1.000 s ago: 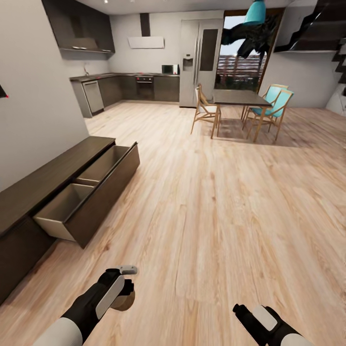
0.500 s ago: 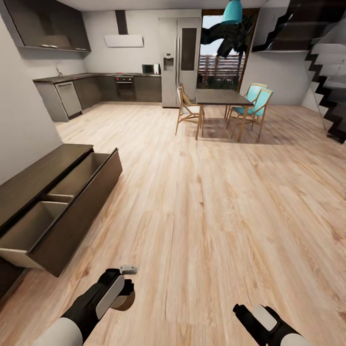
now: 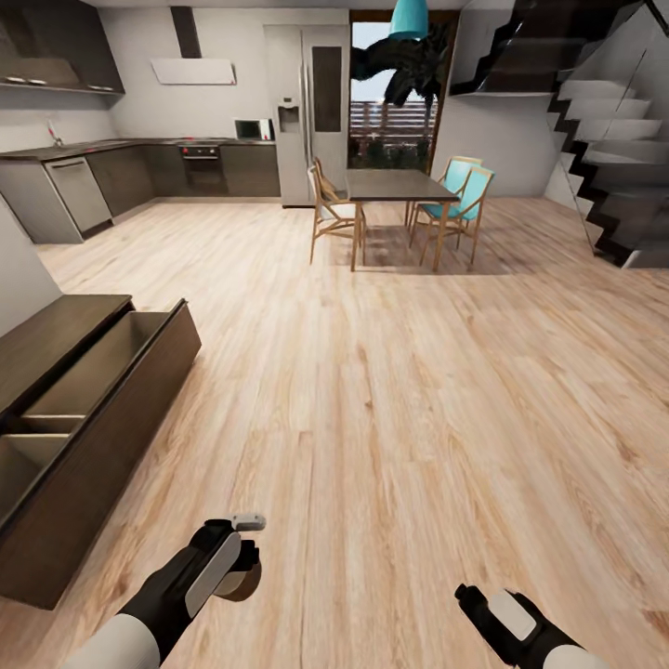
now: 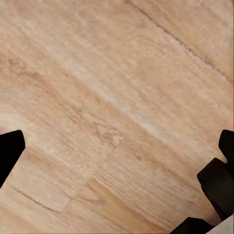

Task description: Place each of the two pumpkins and all three candles from the living room inside a cabinet in the living room (use any cabinet), then make sure every cabinet is closed, and position the cauldron so it is next to a table in the living room.

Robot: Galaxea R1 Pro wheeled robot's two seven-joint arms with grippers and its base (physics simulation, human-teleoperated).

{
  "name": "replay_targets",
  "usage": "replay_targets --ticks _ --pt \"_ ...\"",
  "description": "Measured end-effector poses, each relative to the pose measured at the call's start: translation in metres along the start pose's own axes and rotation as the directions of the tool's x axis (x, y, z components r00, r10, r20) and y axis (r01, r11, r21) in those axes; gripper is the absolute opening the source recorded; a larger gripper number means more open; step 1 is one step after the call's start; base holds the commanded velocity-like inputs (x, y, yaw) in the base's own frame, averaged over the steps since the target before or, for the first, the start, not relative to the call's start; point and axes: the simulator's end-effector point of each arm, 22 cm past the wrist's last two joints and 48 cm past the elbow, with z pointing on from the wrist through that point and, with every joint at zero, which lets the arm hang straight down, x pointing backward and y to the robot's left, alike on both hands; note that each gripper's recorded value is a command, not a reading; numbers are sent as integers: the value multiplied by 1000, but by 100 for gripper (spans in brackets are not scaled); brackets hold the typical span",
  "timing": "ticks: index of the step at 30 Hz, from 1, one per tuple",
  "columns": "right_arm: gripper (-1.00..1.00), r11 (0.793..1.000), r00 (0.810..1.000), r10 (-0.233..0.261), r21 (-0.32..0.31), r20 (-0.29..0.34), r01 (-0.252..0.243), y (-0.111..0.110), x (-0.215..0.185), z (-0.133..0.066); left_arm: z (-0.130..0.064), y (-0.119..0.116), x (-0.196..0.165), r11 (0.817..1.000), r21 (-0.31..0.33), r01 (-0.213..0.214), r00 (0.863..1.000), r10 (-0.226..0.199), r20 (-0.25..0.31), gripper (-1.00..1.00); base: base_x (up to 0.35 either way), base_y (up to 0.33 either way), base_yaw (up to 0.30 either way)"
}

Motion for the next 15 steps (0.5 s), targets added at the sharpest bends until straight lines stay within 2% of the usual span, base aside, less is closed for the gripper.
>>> replay_targets --ticks 1,3,15 --pt "100 1000 1000 6 -1 29 -6 0 -6 0 0 -1 0 1000 2 1 1000 -1 0 -100 333 0 -10" --pt "100 1000 999 9 -2 44 -9 1 -9 0 0 0 0 1000 0 0 1000 0 -1 -100 333 0 -3" --pt "100 1000 998 3 -1 56 -3 1 -11 0 1 0 2 1000 -2 0 1000 0 -4 -100 333 0 0"
